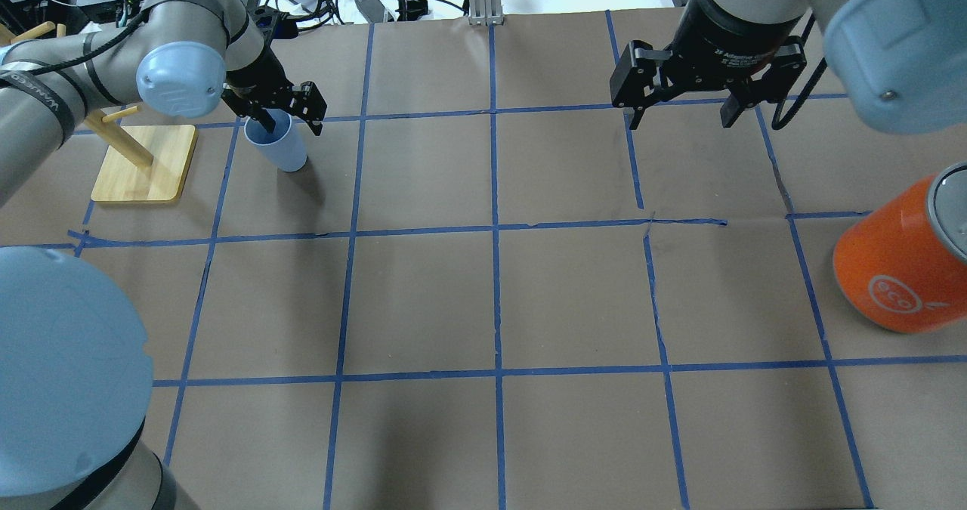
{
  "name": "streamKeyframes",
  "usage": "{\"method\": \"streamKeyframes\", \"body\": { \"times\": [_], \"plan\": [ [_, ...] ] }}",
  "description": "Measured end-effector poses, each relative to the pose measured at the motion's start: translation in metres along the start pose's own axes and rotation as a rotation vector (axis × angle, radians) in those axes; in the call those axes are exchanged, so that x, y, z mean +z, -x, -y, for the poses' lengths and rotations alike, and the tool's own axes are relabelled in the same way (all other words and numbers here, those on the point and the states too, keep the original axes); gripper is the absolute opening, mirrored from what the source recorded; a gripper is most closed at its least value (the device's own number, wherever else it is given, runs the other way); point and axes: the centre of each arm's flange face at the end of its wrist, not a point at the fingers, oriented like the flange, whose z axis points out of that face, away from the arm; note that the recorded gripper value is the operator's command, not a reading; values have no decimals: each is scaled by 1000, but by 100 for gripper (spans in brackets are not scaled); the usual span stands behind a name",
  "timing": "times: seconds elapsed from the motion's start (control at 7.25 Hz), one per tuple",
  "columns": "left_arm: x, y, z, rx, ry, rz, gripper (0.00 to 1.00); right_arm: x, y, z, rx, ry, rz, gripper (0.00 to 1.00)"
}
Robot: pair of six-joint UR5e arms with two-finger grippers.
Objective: Flip cup
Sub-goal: 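Open the left gripper and raise it away from the cup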
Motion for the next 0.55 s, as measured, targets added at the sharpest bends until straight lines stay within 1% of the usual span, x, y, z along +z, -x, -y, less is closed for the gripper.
{"method": "streamKeyframes", "body": {
  "times": [0.14, 0.41, 0.55],
  "plan": [
    [-23, -7, -10, 6, 14, 8, 90, 0, 0, 0, 0, 0, 0, 100],
    [-95, -31, -45, 10, 36, 31, 91, 0, 0, 0, 0, 0, 0, 100],
    [-129, -49, -68, -8, 40, 51, 91, 0, 0, 0, 0, 0, 0, 100]
  ]
}}
